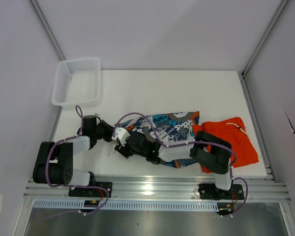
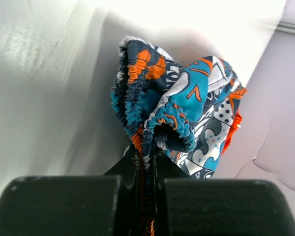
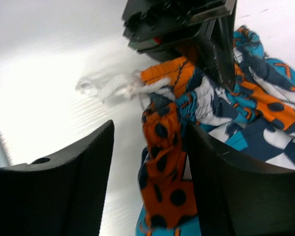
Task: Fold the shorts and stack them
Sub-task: Fold the shorts
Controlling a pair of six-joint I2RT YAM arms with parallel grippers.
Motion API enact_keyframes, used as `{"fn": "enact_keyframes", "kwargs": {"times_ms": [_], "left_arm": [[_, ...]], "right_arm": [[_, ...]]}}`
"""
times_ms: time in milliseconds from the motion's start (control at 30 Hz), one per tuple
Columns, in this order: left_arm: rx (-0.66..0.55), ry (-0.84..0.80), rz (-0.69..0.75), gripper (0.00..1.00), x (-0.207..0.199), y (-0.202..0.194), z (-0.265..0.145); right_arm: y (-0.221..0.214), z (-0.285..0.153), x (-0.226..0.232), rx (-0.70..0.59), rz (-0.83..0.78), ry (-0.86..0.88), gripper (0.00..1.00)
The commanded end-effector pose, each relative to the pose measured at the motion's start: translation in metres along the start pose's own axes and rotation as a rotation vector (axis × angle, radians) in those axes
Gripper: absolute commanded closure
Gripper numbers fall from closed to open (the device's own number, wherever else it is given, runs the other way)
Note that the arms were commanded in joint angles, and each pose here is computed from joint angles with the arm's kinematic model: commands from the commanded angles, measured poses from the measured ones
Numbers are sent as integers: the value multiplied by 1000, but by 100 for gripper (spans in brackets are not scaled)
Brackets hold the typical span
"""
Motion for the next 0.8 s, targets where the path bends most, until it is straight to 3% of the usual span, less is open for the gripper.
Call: {"fn": "enact_keyframes", "kwargs": {"times_ms": [0, 233, 333, 400, 467, 767], "left_arm": [[-25, 18, 70, 100, -8, 8, 1], [-70, 152, 132, 100, -8, 16, -5], [-89, 159, 179, 100, -10, 18, -10], [-91, 137, 224, 100, -14, 17, -14], [-96, 139, 244, 100, -18, 18, -18], [-146, 189, 332, 100, -36, 23, -42]], "right_arm": [[37, -23, -1, -115, 98, 46, 37], [46, -64, -20, -122, 336, 96, 37], [41, -77, -32, -110, 425, 59, 49], [34, -81, -37, -86, 449, 18, 82], [28, -81, -39, -60, 474, 3, 100], [-19, -73, -26, 83, 669, -43, 100]]}}
Point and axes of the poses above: each gripper's point midway between its finger pads, its own z axis out along the fingers, its own x axis along the line the jaws close on, y = z × x, the point moved 9 cm from there along -z, back along the fingers, and after that the axes turned 1 degree about -z, right-handed, at the moved point
